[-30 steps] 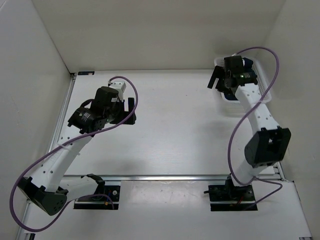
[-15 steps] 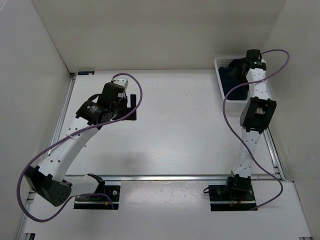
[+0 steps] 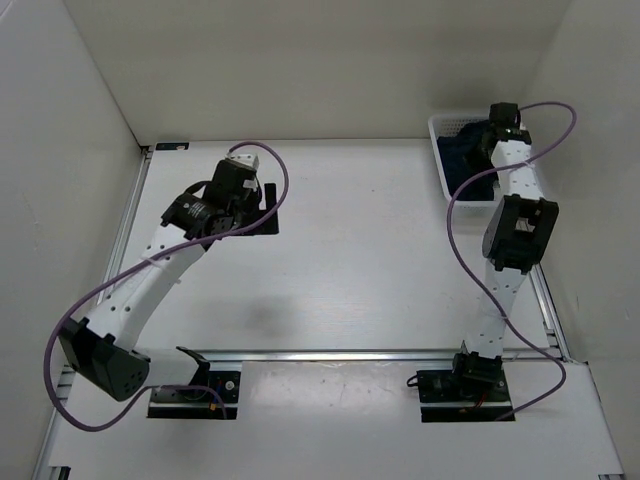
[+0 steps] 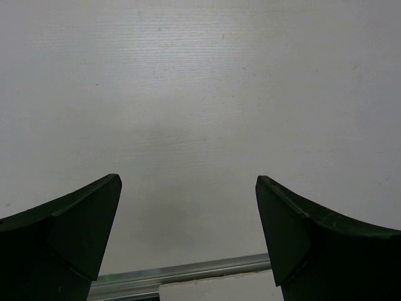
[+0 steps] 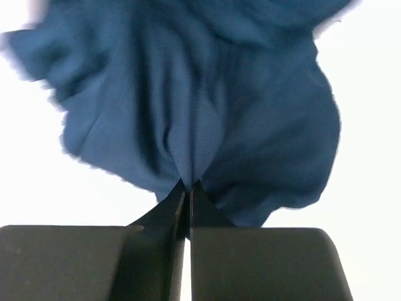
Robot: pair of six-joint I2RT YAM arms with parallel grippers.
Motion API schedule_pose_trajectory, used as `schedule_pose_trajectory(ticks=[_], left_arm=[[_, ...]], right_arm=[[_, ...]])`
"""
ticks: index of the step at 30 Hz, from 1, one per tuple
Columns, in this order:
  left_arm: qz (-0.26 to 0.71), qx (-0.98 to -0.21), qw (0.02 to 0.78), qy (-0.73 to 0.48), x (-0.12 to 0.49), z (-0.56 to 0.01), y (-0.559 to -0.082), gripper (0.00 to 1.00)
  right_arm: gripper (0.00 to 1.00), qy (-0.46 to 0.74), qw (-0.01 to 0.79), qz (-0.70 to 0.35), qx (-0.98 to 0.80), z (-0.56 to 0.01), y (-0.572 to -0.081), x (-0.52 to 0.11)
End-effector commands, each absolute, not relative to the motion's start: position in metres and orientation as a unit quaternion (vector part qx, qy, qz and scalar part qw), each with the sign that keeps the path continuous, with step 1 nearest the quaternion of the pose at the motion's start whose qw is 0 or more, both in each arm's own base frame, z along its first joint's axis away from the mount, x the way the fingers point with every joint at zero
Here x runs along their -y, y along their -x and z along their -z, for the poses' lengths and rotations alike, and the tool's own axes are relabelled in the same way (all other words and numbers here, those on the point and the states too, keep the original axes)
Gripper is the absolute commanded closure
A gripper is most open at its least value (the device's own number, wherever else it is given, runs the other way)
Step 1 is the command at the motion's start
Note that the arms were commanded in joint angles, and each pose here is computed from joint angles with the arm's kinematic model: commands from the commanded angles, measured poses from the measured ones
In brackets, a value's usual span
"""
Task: Fold and stack the shorts
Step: Grab the shorts from the pile, then move the shorts to the center of the board
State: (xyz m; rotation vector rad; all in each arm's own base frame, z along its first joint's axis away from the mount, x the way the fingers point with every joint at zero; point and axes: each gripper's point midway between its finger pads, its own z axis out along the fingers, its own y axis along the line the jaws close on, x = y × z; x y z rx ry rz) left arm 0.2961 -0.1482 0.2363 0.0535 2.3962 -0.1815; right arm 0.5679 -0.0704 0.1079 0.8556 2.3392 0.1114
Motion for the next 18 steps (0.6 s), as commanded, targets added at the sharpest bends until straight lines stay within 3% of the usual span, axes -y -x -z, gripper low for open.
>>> schedule_pose_trajectory(ticks=[1, 5, 8, 12, 15, 16, 18], left_arm=[[0.126, -0.906, 0.405, 0.004, 0.146, -0.276, -0.276, 0.0], [0.14, -0.9, 0.413, 0.021, 0.135, -0.283, -0.254, 0.0], [0.143, -0.897, 0.418, 0.032, 0.129, -0.283, -0.248, 0.0], [0.151, -0.897, 0.415, 0.032, 0.128, -0.283, -0.246, 0.0], [0.147, -0.899, 0.41, 0.041, 0.124, -0.284, -0.249, 0.0], [0.145, -0.898, 0.412, 0.046, 0.121, -0.287, -0.25, 0.0], [0.142, -0.899, 0.411, 0.051, 0.118, -0.293, -0.25, 0.0]], right_arm=[[1.0, -0.247, 0.495, -0.098, -0.827, -0.292, -0.564, 0.028], [1.0, -0.139, 0.58, -0.16, -0.787, -0.411, -0.509, -0.034], [1.0, -0.057, 0.621, -0.185, -0.759, -0.47, -0.455, -0.075], [1.0, 0.052, 0.611, -0.236, -0.754, -0.48, -0.377, -0.16], [0.96, 0.1, 0.559, -0.251, -0.783, -0.426, -0.331, -0.205], [0.91, 0.113, 0.543, -0.249, -0.794, -0.406, -0.321, -0.216], [0.58, 0.149, 0.471, -0.246, -0.834, -0.332, -0.29, -0.246]])
